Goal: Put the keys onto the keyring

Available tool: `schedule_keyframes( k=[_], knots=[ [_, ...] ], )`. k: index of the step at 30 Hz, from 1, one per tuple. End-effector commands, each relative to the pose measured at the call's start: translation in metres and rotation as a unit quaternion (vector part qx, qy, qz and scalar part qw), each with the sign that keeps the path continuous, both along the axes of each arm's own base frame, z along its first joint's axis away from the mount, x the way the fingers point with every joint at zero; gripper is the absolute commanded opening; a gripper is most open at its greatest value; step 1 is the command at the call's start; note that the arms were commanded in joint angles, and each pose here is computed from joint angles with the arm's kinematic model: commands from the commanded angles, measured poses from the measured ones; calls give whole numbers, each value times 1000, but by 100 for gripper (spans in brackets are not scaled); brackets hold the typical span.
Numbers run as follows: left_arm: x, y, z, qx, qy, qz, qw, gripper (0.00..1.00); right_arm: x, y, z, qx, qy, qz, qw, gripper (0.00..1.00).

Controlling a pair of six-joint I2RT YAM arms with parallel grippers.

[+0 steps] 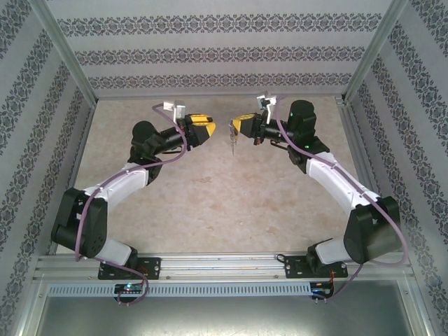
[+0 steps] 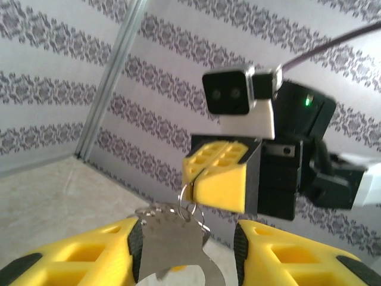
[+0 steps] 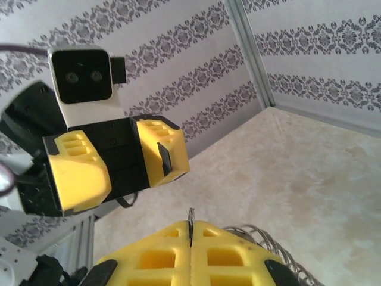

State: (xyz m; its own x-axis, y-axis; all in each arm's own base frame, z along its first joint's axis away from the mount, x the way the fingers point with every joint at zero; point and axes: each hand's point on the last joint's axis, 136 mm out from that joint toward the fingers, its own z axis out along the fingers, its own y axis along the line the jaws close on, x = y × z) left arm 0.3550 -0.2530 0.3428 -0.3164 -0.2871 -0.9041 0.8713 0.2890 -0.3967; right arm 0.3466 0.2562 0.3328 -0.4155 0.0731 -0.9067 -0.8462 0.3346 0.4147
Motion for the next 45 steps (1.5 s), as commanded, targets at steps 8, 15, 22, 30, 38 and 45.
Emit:
schedule_keyframes(
  k=[8,15,22,30,38,45],
  knots=[
    [-17,-12,-17,107,14,-85,991,48,-16,-2,-18,-124,-21,39,991,0],
    [-13,-17,-18,107,23,-101,989,48,-27,5,-13,-114,-13,72,991,0],
    [-9,-22,-22,98,32,-111,988,46,-31,13,-10,-100,-14,86,991,0],
    [-10,-31,-21,84,39,-139,986,42,-33,20,-10,-102,-14,95,990,0],
    [-15,-36,-23,81,43,-157,983,39,-30,24,-11,-103,-14,97,990,0],
    [-19,-37,-25,81,46,-169,981,37,-28,25,-9,-103,-16,94,990,0]
  ],
)
